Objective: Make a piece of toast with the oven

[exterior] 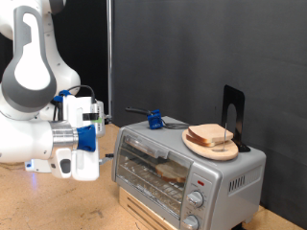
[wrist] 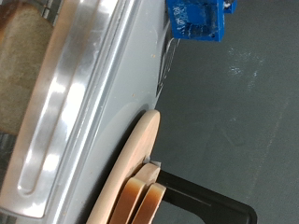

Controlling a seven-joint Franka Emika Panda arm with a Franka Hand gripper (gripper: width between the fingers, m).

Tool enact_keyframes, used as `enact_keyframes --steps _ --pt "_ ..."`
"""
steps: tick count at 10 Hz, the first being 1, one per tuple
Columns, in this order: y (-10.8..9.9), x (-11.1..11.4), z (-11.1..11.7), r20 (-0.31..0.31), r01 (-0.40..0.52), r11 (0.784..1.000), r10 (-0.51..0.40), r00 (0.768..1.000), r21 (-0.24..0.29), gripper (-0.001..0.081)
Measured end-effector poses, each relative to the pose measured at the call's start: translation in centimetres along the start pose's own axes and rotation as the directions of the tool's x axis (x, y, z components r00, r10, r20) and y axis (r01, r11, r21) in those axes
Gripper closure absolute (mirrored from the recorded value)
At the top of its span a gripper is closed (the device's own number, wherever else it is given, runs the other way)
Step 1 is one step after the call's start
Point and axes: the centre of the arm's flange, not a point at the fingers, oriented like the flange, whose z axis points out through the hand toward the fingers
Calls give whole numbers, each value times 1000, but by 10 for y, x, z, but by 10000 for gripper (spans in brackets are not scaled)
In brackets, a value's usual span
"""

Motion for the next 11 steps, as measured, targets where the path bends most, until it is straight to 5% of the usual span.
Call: enact_keyframes --steps 2,5,7,11 --pt "3 -10 0 82 -118 992 121 989 -45 -2" --pt "6 22 -19 -57 -248 967 245 968 -51 -2" --pt "11 56 -24 -202 -179 982 164 966 -58 -2" --pt "11 115 -29 -209 -109 994 101 973 -27 -2"
